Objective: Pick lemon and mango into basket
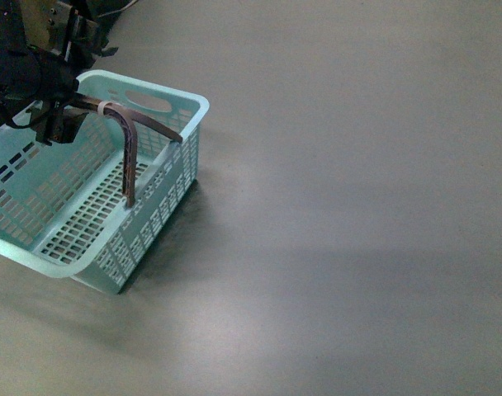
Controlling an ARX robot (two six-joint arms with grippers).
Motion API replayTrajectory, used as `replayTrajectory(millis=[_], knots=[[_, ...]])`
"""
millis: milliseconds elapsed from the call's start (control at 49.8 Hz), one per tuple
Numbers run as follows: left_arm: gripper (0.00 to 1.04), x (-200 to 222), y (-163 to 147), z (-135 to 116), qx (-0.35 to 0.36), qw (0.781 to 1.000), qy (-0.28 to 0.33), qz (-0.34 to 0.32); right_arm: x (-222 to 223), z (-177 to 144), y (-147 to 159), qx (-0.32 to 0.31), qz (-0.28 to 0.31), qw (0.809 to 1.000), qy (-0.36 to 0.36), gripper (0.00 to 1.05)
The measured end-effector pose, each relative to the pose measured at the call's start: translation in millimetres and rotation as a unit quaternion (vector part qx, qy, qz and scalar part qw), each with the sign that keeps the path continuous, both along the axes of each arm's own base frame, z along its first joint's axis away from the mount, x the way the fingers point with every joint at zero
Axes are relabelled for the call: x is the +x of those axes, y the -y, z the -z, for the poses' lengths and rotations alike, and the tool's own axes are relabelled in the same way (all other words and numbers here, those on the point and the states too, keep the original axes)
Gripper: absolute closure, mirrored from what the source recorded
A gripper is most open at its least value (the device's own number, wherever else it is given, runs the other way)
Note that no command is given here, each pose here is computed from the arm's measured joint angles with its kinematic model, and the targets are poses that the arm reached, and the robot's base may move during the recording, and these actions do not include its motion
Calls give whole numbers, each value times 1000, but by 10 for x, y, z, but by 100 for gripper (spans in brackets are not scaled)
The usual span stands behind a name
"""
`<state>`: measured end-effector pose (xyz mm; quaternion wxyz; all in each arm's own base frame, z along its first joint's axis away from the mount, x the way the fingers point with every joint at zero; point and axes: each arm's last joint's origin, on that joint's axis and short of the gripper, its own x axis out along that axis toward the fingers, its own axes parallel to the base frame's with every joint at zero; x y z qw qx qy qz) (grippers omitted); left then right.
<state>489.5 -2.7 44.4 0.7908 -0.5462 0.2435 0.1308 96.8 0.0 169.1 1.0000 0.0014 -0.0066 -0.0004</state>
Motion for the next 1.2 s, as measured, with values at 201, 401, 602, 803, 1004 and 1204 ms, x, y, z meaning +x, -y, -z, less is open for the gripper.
replayTrajectory(millis=[201, 401, 602, 803, 1004, 1204], knots=[[43, 59, -10, 55, 1, 1000, -17, -14, 0, 0, 0, 0, 0, 1000, 0, 9], [75, -30, -7, 53, -16, 999, -18, -32, 0, 0, 0, 0, 0, 1000, 0, 9], [75, -234, 28, -1, -19, 999, -32, -34, 0, 0, 0, 0, 0, 1000, 0, 9], [75, -620, 143, -349, -55, 998, -30, -29, 0, 0, 0, 0, 0, 1000, 0, 9], [76, -1311, 240, -1419, -94, 994, 42, -25, 0, 0, 0, 0, 0, 1000, 0, 9], [76, -1844, 217, -2039, -117, 989, 80, -39, 0, 0, 0, 0, 0, 1000, 0, 9]])
